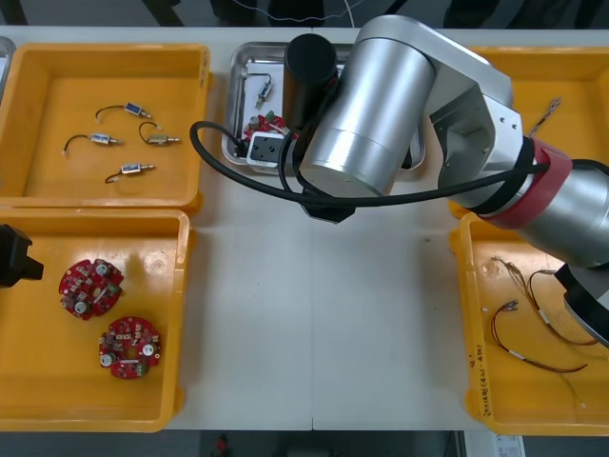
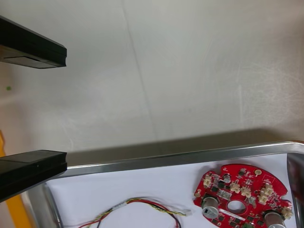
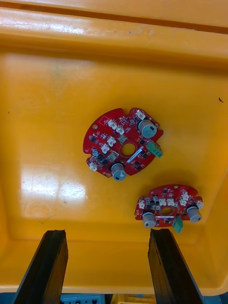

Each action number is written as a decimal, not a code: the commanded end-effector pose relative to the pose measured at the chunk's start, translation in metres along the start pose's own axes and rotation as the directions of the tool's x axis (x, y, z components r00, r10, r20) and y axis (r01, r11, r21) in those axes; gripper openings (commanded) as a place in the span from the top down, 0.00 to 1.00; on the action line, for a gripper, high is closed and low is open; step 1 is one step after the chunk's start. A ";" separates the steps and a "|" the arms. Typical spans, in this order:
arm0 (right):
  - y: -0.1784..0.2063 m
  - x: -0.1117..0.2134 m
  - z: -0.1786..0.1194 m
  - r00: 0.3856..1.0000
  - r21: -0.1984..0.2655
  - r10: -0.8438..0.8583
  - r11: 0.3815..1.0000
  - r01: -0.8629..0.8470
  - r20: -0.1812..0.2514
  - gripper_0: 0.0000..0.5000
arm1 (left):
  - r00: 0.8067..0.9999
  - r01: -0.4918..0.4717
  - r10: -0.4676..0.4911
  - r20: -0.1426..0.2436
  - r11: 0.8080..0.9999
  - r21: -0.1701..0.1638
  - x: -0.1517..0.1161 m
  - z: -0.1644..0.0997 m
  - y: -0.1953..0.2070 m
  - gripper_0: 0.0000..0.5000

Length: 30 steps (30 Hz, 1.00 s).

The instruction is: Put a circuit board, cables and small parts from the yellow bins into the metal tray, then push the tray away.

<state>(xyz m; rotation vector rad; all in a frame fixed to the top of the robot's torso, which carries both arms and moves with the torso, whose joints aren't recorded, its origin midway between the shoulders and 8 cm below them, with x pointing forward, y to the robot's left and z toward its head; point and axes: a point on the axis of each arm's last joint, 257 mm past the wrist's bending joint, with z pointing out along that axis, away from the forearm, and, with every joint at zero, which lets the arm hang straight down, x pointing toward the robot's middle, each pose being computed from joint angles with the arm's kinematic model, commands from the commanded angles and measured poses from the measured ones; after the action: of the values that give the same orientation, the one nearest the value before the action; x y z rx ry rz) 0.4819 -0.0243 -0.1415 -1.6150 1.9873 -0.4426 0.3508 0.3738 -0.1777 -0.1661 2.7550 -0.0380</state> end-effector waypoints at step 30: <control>-0.024 0.153 -0.074 0.571 -0.045 0.820 0.572 -0.819 0.046 0.00 | 1.000 -0.012 0.013 0.018 0.999 -0.034 -0.003 -0.009 0.014 0.00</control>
<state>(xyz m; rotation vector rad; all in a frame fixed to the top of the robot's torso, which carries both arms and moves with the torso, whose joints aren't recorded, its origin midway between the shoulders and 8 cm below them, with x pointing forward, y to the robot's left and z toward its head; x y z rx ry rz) 0.4351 -0.1515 -0.1118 -0.6590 2.4092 -0.0135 0.3499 0.3741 -0.1786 -0.1674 2.7577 -0.0379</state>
